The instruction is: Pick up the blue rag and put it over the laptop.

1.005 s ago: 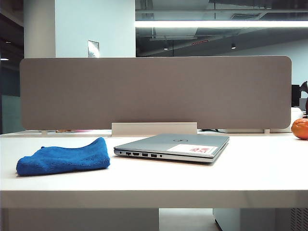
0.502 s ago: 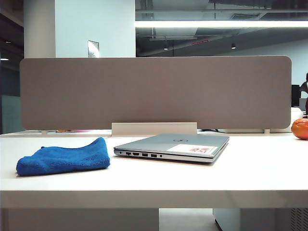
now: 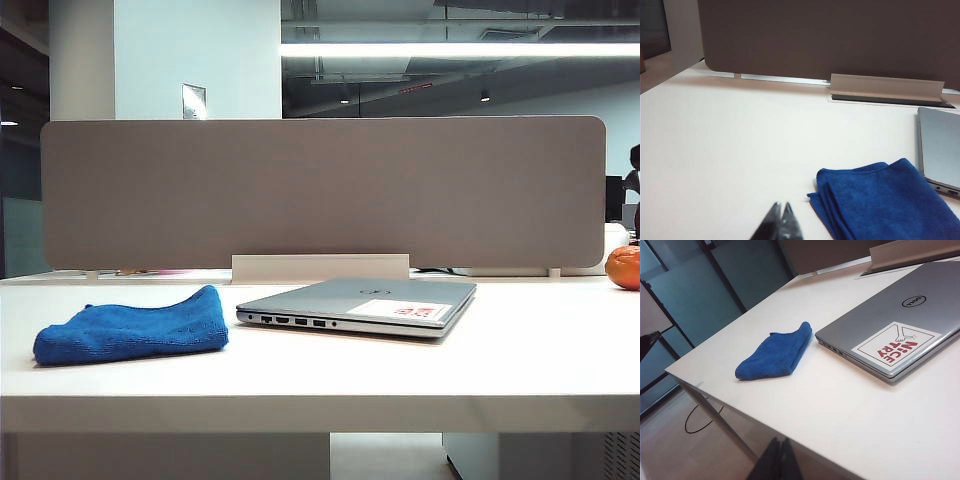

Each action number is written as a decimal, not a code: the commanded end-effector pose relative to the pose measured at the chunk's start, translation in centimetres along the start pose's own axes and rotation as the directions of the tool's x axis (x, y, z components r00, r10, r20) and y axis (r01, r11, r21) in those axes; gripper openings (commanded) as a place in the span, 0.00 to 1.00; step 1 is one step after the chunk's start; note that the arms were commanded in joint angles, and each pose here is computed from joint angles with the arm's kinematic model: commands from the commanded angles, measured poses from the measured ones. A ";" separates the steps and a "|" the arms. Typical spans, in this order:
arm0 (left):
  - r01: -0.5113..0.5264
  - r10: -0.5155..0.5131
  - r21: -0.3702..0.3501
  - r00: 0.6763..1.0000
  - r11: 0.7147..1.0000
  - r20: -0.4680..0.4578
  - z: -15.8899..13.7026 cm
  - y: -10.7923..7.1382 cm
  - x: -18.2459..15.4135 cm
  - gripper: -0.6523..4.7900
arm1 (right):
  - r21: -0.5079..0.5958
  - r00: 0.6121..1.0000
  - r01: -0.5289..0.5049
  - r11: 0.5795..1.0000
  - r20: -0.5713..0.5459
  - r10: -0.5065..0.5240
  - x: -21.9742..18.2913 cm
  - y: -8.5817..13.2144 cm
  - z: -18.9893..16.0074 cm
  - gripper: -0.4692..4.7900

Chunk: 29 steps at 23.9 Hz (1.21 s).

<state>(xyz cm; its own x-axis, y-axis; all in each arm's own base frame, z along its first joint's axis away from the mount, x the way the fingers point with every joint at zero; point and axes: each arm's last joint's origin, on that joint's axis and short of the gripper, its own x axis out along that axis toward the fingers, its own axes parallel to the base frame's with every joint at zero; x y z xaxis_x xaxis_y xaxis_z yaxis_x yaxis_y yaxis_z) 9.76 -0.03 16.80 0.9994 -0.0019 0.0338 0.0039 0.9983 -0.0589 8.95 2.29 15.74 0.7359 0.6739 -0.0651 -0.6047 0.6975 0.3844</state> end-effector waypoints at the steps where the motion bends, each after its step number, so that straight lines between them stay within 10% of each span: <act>1: 0.012 -0.012 -0.006 1.000 1.000 0.012 0.3 -0.1 0.0 0.11 | -0.002 1.000 -0.010 1.000 0.003 0.010 0.0 0.0 0.0 0.09; 14: 0.077 -0.077 0.003 0.996 0.997 0.051 4.2 -0.5 -0.8 0.11 | -0.003 1.000 -0.009 1.000 0.004 0.009 0.0 0.0 0.0 0.09; 24: 0.076 -0.078 -0.016 0.979 0.997 -0.188 8.6 -0.8 4.3 0.11 | -0.003 1.000 -0.009 1.000 0.004 0.009 0.0 0.0 0.0 0.09; 29: 0.179 -0.202 -0.098 0.920 0.979 -0.337 9.6 -1.3 9.3 0.11 | -0.003 1.000 -0.009 1.000 0.004 0.009 0.0 0.0 0.0 0.09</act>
<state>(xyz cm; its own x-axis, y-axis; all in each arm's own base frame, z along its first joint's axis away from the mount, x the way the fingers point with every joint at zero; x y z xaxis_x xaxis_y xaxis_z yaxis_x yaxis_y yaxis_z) 18.19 -0.62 26.54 0.9361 -0.1950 -0.2926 0.1664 0.9787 -0.1201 8.94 2.30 15.74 0.7339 0.6762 -0.0649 -0.6063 0.6951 0.3864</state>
